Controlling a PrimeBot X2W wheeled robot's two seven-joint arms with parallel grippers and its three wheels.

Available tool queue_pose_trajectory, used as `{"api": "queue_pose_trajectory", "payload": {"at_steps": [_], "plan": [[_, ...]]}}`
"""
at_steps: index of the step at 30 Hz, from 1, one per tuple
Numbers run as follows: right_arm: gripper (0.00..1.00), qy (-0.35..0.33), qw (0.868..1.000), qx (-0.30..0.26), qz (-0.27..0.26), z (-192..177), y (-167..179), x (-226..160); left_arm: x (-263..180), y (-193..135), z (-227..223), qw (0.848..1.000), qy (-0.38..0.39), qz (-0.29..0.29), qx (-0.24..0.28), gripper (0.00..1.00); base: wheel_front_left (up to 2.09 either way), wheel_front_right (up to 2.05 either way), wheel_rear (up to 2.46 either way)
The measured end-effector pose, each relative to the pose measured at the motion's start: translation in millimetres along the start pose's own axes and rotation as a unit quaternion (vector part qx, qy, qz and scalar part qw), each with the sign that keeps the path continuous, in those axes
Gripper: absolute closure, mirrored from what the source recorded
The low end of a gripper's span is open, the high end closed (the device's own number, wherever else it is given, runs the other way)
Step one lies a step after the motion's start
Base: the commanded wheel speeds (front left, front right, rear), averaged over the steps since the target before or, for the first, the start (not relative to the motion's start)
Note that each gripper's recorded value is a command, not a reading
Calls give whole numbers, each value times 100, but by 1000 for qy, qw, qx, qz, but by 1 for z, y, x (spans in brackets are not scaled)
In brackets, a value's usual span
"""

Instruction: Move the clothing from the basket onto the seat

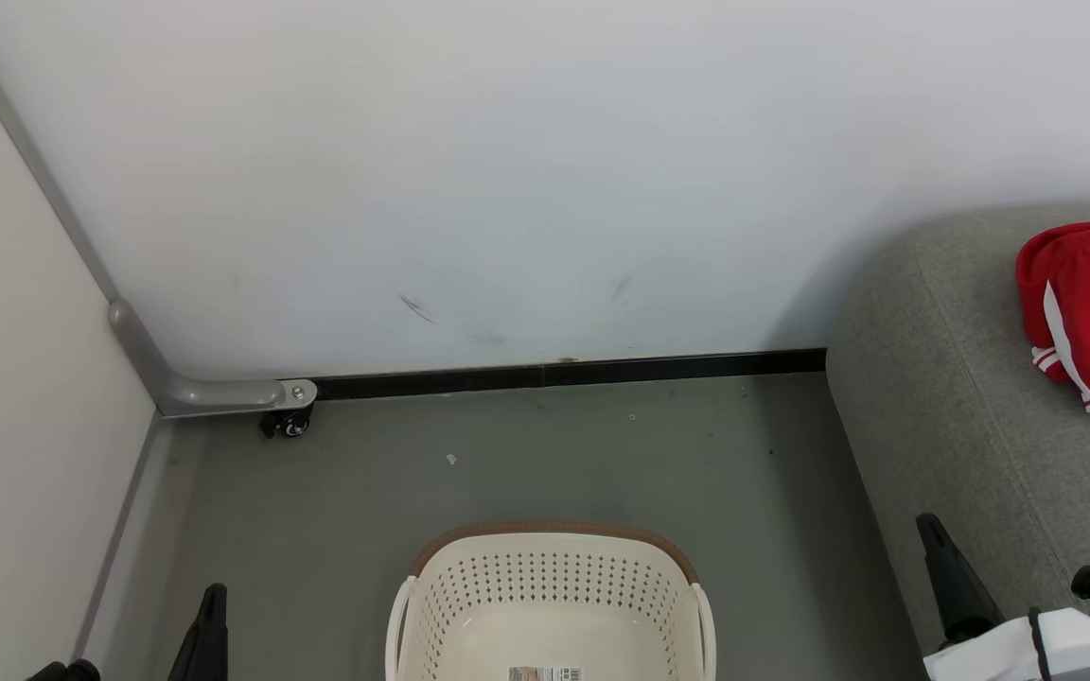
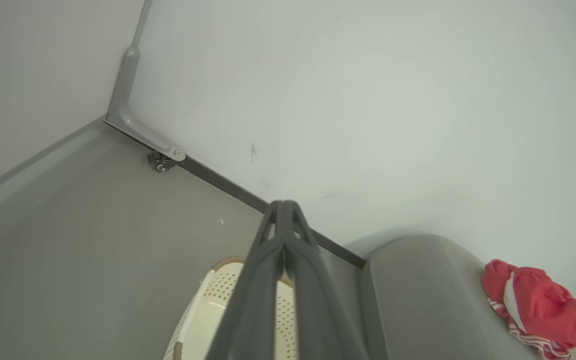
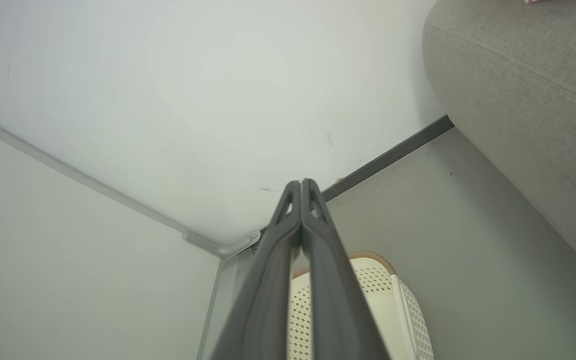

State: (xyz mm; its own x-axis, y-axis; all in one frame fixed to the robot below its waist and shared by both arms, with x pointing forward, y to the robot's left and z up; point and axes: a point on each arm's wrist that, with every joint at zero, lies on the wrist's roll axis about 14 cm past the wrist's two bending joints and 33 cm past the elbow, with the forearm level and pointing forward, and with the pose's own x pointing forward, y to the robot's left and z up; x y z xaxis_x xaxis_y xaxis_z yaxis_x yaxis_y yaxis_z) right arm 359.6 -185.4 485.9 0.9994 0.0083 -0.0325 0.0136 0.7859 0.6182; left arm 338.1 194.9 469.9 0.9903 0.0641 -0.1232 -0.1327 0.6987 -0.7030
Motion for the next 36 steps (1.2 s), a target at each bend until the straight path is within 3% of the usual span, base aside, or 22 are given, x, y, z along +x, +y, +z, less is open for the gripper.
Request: {"api": "queue_pose_trajectory", "payload": {"at_steps": [18, 36], "plan": [[100, -1, 990, 138, -19, 5, -8, 5, 9, -2, -2, 993, 18, -3, -117, 100, 0, 0, 0], [100, 4, 961, 275, -36, 3, -16, 7, 20, -6, -4, 971, 32, -8, -238, 100, 0, 0, 0]]}}
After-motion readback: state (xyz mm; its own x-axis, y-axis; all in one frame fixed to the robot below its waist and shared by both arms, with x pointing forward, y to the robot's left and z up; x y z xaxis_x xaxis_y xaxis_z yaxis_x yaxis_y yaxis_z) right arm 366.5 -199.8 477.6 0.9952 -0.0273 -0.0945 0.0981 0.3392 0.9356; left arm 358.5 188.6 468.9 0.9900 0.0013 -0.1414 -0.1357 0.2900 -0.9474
